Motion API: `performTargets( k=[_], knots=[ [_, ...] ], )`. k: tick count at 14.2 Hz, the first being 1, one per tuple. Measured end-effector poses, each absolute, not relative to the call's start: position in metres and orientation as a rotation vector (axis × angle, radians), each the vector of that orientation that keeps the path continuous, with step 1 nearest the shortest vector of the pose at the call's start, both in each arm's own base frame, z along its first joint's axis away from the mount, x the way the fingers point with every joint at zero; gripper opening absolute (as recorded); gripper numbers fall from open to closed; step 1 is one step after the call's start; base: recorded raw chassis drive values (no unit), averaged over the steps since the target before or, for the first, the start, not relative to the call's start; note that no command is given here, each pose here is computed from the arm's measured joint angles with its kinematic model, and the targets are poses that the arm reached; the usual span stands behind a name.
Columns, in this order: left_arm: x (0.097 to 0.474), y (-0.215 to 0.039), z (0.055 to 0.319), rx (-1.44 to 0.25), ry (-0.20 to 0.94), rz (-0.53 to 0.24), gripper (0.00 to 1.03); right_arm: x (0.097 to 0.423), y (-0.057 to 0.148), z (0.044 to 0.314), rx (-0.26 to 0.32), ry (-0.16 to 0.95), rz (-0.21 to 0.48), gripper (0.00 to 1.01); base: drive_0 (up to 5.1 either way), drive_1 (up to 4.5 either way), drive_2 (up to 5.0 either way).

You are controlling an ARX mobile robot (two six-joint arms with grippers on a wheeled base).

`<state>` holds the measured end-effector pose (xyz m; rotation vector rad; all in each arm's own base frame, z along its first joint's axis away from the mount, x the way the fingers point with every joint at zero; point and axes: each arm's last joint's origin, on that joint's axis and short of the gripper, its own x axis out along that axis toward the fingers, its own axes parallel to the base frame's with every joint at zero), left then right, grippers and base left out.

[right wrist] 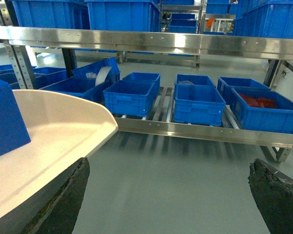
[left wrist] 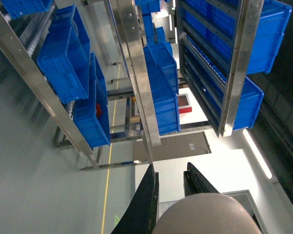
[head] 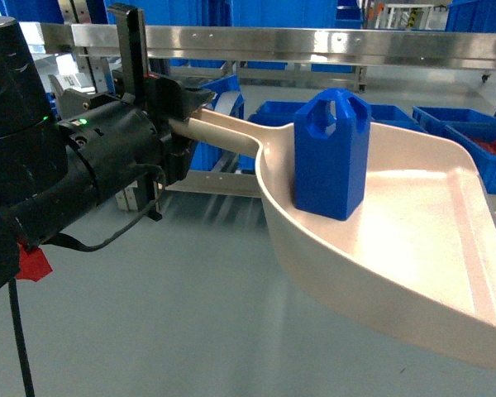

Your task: Place part in tray to right shelf

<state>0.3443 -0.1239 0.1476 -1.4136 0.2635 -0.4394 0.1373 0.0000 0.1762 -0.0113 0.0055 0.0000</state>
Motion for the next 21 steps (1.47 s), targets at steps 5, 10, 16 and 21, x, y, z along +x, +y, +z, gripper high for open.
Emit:
performTargets(
  k=[5, 10, 16, 21],
  knots=[
    [0.3443, -0.1238, 0.1476, -1.414, 0.264, -0.439, 0.13, 0.1373, 0.0000, 0.1762, -0.011, 0.006, 0.000, 0.98, -1.5, -1.49, -1.5],
    [0.3430, -0.1274, 0.1476, -1.412, 0.276, -0.453, 0.13, 0.1372, 0.0000, 0.1764, -0.011, 0.004, 0.000, 0.98, -1.2, -1.18, -1.2],
    [0.3440, -0.1245, 0.1476, -1.413, 0.267, -0.443, 0.13, 0.1373, 0.0000, 0.1762, -0.011, 0.006, 0.000, 0.98, 0.0, 0.00, 0.0],
    [0.3439, -0.1248, 0.1476, -1.413, 0.267, -0.444, 0.13, 0.1373, 0.0000, 0.1762, -0.011, 0.006, 0.000, 0.98, 0.0, 0.00, 0.0]
  ],
)
